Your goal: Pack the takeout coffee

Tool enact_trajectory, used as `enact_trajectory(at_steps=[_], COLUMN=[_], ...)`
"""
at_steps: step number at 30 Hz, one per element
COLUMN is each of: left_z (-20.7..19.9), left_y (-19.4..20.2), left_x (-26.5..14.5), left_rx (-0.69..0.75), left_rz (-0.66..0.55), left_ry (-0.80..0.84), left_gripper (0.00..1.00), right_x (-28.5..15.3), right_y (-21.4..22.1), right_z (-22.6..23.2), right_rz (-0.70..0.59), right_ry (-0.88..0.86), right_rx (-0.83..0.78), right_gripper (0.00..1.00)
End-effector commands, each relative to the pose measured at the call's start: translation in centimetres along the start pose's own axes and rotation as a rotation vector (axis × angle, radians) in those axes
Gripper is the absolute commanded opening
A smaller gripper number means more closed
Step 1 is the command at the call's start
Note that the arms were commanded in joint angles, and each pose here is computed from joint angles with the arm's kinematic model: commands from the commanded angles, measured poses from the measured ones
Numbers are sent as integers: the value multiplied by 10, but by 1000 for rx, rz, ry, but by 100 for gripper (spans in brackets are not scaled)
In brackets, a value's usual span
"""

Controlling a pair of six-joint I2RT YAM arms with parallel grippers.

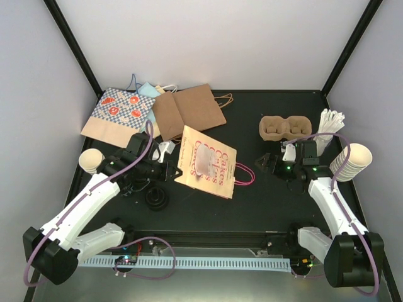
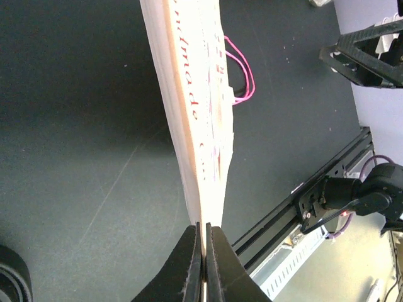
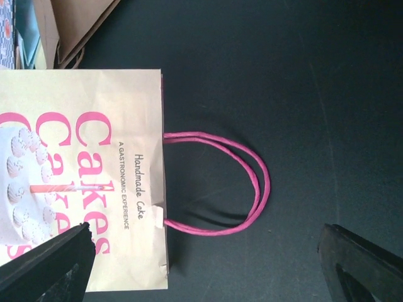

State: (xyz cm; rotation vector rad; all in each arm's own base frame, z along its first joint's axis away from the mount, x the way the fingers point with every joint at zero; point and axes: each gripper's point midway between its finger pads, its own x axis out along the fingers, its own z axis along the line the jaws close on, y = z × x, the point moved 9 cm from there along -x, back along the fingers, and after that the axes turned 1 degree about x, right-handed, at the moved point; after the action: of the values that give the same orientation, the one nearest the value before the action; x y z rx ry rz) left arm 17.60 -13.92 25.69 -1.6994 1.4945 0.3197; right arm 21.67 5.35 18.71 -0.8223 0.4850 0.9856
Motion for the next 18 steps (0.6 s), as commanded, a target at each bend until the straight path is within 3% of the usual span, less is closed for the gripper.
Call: enact_trajectory(at_steps=[1, 5, 9, 14, 18], left_z=[-3, -3, -1, 5, 10], left_y=[0, 2, 5, 10, 11], left_x=[-4, -4, -3, 4, 10], left_rx=[45, 59, 63, 50, 40], left_rz=[9, 18, 24, 46, 63], left_ry=[-7, 0, 3, -4, -14], left_gripper=[3, 3, 3, 2, 2], right_x=[-3, -2, 5, 15, 20], right_y=[-5, -9, -6, 1, 0], right_z=[-1, -8, -20, -23, -25], right_rz=[-22, -18, 18, 35, 16], right_ry=[58, 156, 240, 174, 167], right_rx=[1, 66, 108, 109, 102], right_gripper=[99, 94, 80, 68, 64])
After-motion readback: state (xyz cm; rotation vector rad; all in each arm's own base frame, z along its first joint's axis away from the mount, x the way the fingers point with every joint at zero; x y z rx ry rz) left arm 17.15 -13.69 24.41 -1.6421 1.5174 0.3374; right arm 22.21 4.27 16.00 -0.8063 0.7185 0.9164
